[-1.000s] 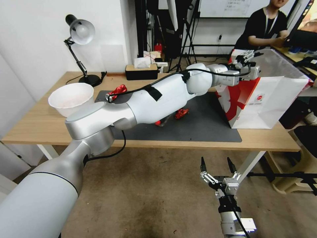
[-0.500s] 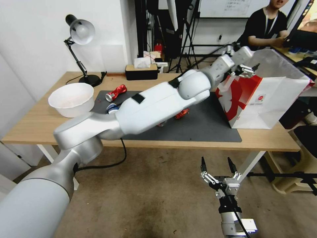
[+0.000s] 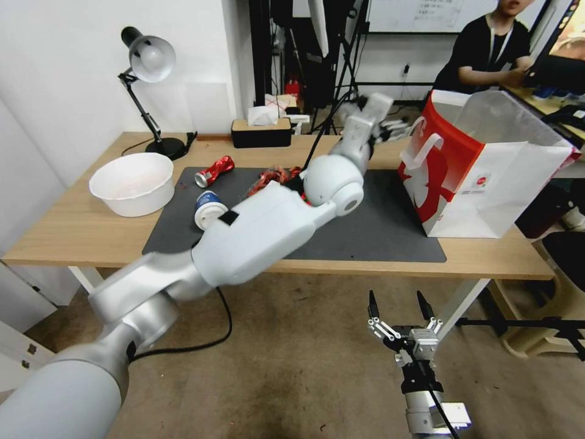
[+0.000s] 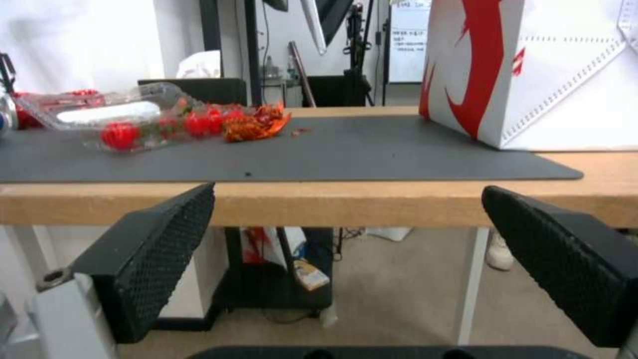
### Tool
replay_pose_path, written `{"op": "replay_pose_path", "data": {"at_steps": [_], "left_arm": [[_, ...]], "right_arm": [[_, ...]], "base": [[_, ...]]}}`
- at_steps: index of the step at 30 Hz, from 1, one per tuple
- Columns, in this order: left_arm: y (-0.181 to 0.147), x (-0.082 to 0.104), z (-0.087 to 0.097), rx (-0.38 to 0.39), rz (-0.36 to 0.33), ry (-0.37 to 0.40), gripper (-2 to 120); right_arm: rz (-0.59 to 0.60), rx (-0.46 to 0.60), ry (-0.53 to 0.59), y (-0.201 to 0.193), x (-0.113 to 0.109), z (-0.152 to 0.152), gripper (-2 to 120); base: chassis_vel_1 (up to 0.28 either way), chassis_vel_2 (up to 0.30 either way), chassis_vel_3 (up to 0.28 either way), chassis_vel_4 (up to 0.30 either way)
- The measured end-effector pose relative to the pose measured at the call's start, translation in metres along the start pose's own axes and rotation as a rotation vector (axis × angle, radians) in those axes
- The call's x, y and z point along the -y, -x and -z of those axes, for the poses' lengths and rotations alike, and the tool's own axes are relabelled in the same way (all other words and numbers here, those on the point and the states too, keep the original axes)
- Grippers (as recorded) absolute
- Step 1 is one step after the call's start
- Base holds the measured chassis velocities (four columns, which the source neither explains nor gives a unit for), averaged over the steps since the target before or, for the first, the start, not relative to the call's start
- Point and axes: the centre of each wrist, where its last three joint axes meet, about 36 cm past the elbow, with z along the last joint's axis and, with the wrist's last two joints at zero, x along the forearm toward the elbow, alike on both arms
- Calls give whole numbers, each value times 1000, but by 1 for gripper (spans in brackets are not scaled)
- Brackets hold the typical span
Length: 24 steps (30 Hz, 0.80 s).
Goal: Pick up the trash from the table and place it into the takeout bag.
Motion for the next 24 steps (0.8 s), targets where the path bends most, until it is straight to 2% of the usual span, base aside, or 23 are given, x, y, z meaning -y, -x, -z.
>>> {"op": "replay_pose_path", "data": {"at_steps": [2,4,8,13,14,17,18,21,22,24], "left_arm": [[1,-7,-9,-20,77,3,100],[2,-9,-12,-22,91,7,100],[1,-24,-37,-45,155,36,100],[-2,-33,-50,-58,181,36,100],[-6,-45,-67,-66,203,43,100],[-15,-65,-87,-67,219,59,100],[-15,-65,-87,-67,219,59,100],[-31,-85,-103,-84,242,41,100],[-31,-85,-103,-84,242,41,100],[-46,-97,-111,-95,258,16,100]], "right_arm": [[0,-5,-2,-1,0,-2,100],[0,-6,-2,-1,1,-2,100],[1,-13,-4,-1,0,-6,100],[4,-15,-1,-1,-1,-7,100],[7,-17,-1,0,-2,-9,100],[6,-22,-2,0,-2,-11,100],[6,-22,-2,0,-2,-11,100],[7,-27,-2,-2,-2,-14,100],[7,-27,-2,-2,-2,-14,100],[9,-26,-2,-2,-3,-15,100]], "base": [[0,0,0,0],[0,0,0,0],[0,0,0,0],[0,0,0,0],[0,0,0,0],[0,0,0,0],[0,0,0,0],[0,0,0,0],[0,0,0,0],[0,0,0,0]]}}
